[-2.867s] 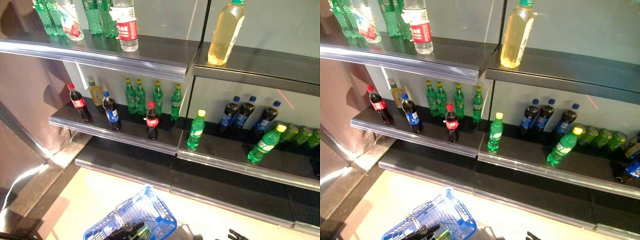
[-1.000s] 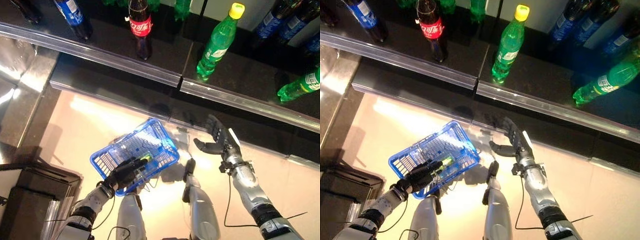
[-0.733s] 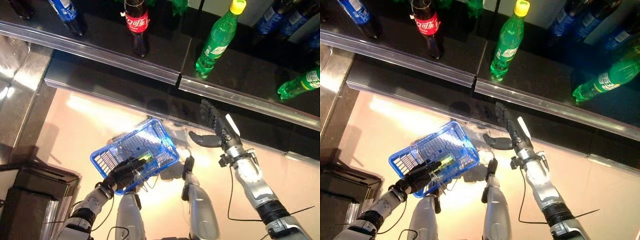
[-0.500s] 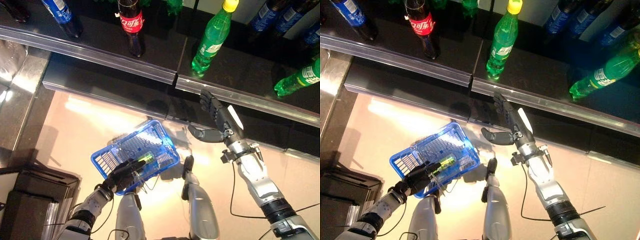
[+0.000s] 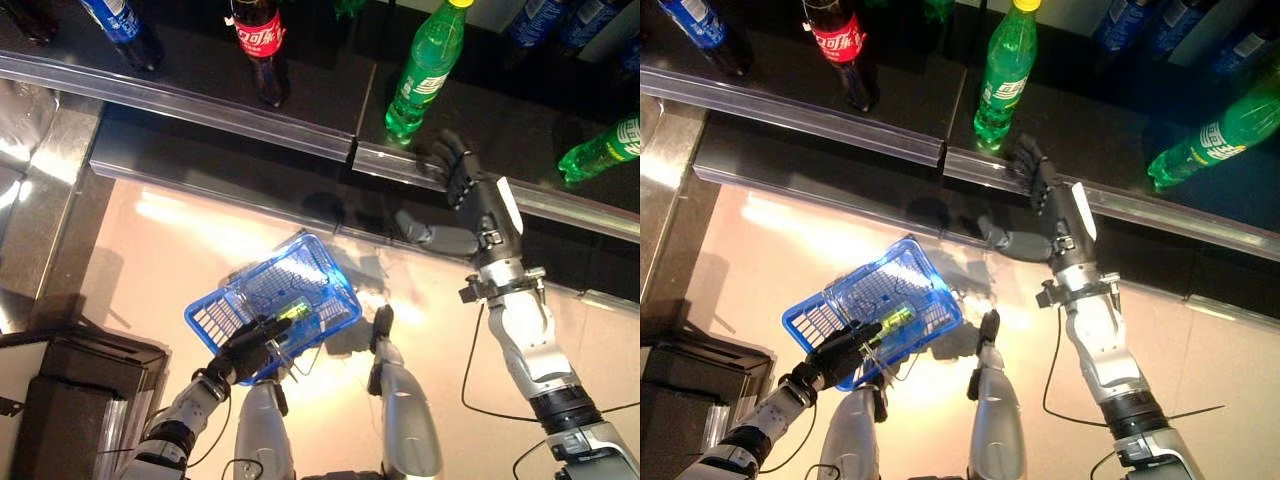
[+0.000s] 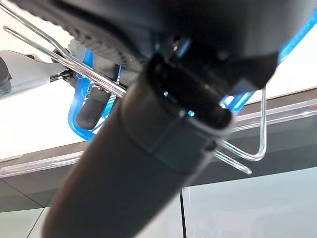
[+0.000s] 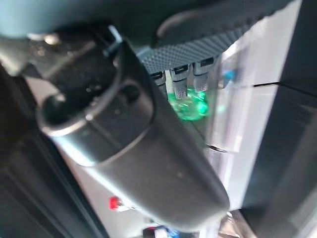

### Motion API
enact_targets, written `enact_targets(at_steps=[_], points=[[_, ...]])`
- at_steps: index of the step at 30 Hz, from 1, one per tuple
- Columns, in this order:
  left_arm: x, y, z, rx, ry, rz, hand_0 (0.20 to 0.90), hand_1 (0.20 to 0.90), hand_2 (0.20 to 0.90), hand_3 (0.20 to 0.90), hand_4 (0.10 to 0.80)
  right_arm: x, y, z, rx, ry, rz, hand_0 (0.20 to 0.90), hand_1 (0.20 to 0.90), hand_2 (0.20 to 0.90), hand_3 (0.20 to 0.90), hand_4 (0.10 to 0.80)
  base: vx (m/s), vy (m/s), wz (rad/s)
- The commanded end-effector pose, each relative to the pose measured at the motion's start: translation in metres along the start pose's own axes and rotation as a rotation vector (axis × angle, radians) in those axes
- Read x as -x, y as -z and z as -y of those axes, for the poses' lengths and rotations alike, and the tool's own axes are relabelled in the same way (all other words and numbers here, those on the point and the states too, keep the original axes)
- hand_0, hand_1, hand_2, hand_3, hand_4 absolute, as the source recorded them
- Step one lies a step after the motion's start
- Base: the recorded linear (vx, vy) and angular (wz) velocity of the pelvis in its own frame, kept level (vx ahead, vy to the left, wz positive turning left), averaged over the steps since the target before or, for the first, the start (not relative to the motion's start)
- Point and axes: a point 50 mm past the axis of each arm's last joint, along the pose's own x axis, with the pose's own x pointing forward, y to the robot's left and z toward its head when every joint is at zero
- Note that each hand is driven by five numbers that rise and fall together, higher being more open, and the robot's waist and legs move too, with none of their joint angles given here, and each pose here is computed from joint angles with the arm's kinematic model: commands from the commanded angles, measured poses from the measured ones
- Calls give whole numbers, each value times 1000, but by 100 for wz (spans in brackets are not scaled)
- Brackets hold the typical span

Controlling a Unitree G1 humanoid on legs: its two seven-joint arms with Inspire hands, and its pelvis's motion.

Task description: Pick up the drink and place into the basket.

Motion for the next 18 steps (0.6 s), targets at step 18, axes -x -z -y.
enact_targets(at_steps=[18], points=[[6,13,9,60,167,-28,300,300,300,200,100,-56,-95,46,47,179,436,900,900,900,900,800,3,-5,1]])
